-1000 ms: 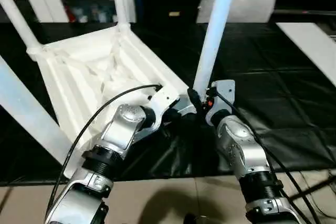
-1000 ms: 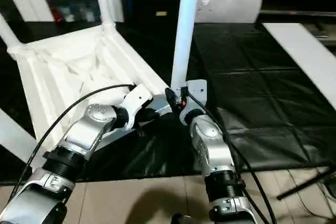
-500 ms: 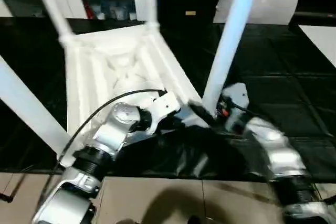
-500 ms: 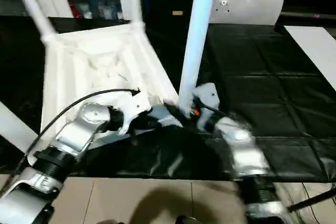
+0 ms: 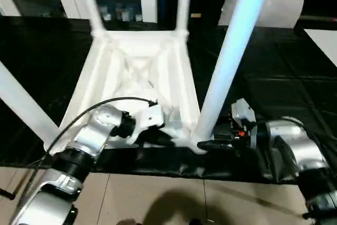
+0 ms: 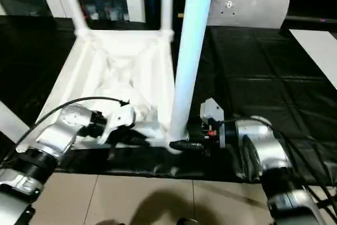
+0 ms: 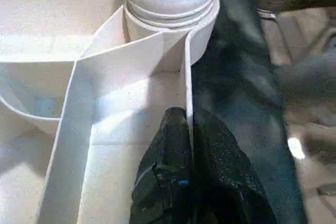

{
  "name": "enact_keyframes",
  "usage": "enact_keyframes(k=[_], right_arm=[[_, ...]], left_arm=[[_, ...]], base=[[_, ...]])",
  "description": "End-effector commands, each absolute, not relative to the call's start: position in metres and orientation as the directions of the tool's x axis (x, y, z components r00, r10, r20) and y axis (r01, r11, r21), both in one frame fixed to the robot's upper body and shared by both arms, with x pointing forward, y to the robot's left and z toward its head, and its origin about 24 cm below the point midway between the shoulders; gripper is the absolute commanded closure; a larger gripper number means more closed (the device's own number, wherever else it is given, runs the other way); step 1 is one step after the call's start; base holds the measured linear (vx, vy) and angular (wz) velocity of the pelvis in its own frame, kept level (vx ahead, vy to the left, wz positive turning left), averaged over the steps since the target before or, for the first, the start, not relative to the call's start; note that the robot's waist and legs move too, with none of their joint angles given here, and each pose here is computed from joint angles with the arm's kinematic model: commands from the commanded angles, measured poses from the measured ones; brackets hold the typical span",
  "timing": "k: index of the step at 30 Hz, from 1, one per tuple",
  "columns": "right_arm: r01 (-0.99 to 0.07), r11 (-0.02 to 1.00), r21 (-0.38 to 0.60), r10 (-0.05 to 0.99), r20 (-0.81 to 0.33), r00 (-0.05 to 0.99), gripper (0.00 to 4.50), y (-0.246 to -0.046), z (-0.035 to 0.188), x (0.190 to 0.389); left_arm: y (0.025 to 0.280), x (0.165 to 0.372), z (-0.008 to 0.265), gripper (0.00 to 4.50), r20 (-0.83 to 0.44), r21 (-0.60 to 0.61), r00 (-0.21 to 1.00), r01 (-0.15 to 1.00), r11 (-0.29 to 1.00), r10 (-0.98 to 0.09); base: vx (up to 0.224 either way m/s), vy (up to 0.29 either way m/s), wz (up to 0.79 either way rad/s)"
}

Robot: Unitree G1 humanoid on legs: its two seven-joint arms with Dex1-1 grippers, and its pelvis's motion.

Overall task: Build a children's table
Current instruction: Rotate leg to tighten

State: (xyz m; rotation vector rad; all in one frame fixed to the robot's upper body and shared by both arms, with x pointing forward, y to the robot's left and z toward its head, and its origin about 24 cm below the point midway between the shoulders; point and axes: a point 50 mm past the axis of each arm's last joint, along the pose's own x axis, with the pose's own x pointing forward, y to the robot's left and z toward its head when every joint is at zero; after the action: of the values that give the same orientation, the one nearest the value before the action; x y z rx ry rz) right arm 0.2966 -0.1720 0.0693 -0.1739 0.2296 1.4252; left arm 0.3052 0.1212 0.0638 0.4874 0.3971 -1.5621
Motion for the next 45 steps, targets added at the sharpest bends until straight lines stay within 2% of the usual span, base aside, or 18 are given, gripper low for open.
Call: enact_keyframes(k=[1,4,6,17,25,28,33,35,36,37,38,39,42,44,45], right_arm=[[-0.996,0.084,0.029,0.965,-0.253,0.074,1.14,-0.172,0.072,0.298],[-0.998,0.025,0.055,0.969,-0.248,0.011,1.25,-0.17,0.074,0.297],[-0.997,-0.006,0.072,0.967,-0.252,-0.024,1.51,-0.169,0.074,0.297],[-0.989,-0.076,0.128,0.961,-0.254,-0.107,2.41,-0.167,0.071,0.295],[-0.983,-0.101,0.152,0.957,-0.257,-0.138,2.53,-0.165,0.069,0.291],[-0.979,-0.101,0.176,0.965,-0.221,-0.139,2.53,-0.162,0.068,0.289],[-0.966,0.013,0.258,0.995,-0.102,-0.014,2.53,-0.141,0.058,0.279],[-0.962,0.057,0.268,0.995,-0.097,0.032,2.53,-0.134,0.054,0.278],[-0.957,0.119,0.265,0.99,-0.106,0.093,2.53,-0.127,0.05,0.279],[-0.956,0.127,0.264,0.989,-0.108,0.101,2.53,-0.126,0.05,0.279],[-0.934,0.242,0.263,0.97,-0.098,0.224,2.53,-0.116,0.046,0.284],[-0.93,0.256,0.264,0.966,-0.095,0.239,2.53,-0.114,0.046,0.284],[-0.835,0.477,0.275,0.878,-0.111,0.466,2.53,-0.093,0.041,0.296],[-0.813,0.515,0.271,0.856,-0.121,0.502,2.53,-0.087,0.041,0.298],[-0.778,0.569,0.265,0.821,-0.138,0.554,2.53,-0.08,0.041,0.302]], left_arm=[[0.116,0.299,0.062,4.5,-0.507,0.018,-0.108,0.991,-0.136,-0.855],[0.118,0.299,0.063,4.5,-0.488,0.015,-0.121,0.989,-0.146,-0.865],[0.118,0.299,0.063,4.5,-0.463,0.011,-0.117,0.99,-0.137,-0.879],[0.12,0.3,0.061,4.5,-0.469,0.013,-0.111,0.991,-0.133,-0.876],[0.122,0.303,0.062,4.5,-0.477,0.02,-0.092,0.993,-0.116,-0.874],[0.121,0.306,0.062,4.5,-0.47,0.028,-0.047,0.997,-0.069,-0.881],[0.108,0.316,0.067,4.5,-0.426,0.024,0.134,0.99,0.137,-0.895],[0.103,0.316,0.067,4.5,-0.422,0.018,0.151,0.987,0.158,-0.894],[0.098,0.317,0.066,4.5,-0.428,0.023,0.182,0.981,0.19,-0.885],[0.097,0.318,0.066,4.5,-0.428,0.024,0.186,0.981,0.195,-0.884],[0.089,0.321,0.066,4.5,-0.427,0.024,0.246,0.965,0.261,-0.87],[0.088,0.322,0.066,4.5,-0.426,0.025,0.254,0.963,0.269,-0.869],[0.071,0.328,0.068,4.5,-0.408,0.012,0.355,0.924,0.383,-0.841],[0.067,0.329,0.069,4.5,-0.403,0.011,0.371,0.916,0.401,-0.837],[0.061,0.33,0.07,4.5,-0.398,0.018,0.397,0.905,0.425,-0.827]], base=[[0.0,0.0,0.0],[0.0,0.0,0.0],[0.0,0.0,0.0],[0.0,0.0,0.0],[0.0,0.0,0.0],[0.0,0.0,0.0],[0.0,0.0,0.0],[0.0,0.0,0.0],[0.0,0.0,0.0],[0.0,0.0,0.0],[0.0,0.0,0.0],[0.0,0.0,0.0],[0.0,0.0,0.0],[0.0,0.0,0.0],[0.0,0.0,0.0]])
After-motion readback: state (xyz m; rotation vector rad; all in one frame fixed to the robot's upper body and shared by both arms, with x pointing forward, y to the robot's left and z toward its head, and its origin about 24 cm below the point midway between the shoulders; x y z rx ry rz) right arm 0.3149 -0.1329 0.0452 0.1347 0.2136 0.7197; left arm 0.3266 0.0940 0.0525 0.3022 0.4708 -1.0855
